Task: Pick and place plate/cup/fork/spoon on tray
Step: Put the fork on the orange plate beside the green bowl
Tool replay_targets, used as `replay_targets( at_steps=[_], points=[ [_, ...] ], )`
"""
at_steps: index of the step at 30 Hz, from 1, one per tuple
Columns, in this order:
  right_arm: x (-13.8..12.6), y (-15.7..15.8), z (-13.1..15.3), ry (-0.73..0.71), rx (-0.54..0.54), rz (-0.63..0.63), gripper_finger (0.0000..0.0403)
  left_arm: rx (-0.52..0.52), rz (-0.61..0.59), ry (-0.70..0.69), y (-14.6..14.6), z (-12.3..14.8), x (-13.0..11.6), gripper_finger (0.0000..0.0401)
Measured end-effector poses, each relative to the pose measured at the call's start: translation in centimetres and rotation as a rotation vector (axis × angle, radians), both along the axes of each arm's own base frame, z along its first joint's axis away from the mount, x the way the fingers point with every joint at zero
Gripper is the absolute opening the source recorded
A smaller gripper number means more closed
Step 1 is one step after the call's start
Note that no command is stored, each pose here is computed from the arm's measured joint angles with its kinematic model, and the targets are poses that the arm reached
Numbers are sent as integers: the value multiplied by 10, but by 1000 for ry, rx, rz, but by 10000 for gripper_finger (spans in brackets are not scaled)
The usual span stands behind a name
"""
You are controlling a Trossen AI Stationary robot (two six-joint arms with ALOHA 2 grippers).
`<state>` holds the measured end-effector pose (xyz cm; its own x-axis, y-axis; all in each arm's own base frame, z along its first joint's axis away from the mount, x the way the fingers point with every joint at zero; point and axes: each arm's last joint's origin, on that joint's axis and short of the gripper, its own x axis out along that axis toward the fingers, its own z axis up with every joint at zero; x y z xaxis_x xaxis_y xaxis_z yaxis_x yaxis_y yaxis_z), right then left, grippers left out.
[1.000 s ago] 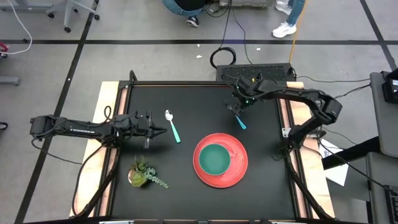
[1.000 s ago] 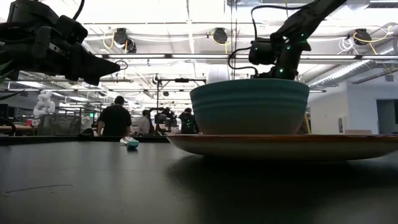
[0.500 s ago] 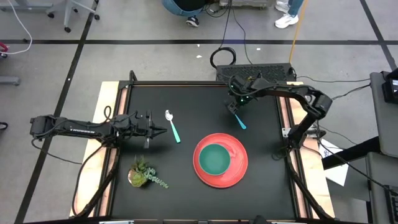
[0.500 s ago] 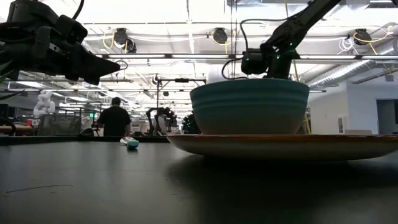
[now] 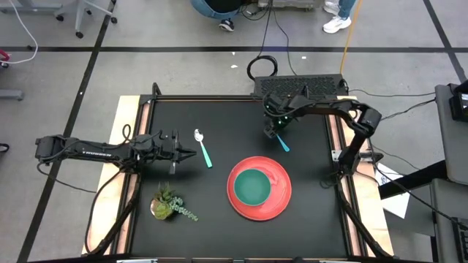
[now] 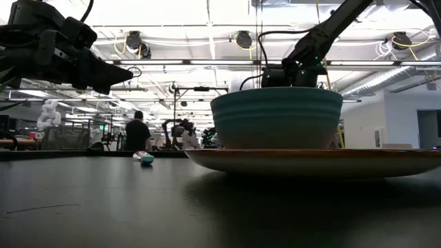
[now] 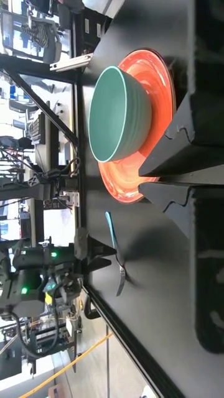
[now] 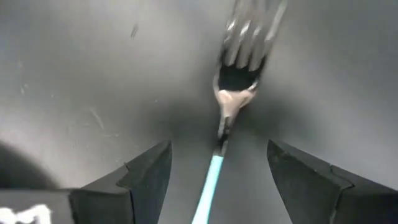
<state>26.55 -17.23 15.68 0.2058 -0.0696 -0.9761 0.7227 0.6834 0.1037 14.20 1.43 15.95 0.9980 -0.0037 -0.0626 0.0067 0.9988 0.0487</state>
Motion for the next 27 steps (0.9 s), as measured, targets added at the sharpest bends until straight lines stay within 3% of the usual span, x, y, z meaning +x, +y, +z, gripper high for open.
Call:
replay_targets(
  at_steps=[19, 27],
  points=[
    [4, 1, -15, 73, -20, 39, 252, -3, 0, -1, 0, 0, 0, 31],
    [3, 1, -16, 82, -28, 68, 192, -3, 0, -1, 0, 0, 0, 31]
  ],
)
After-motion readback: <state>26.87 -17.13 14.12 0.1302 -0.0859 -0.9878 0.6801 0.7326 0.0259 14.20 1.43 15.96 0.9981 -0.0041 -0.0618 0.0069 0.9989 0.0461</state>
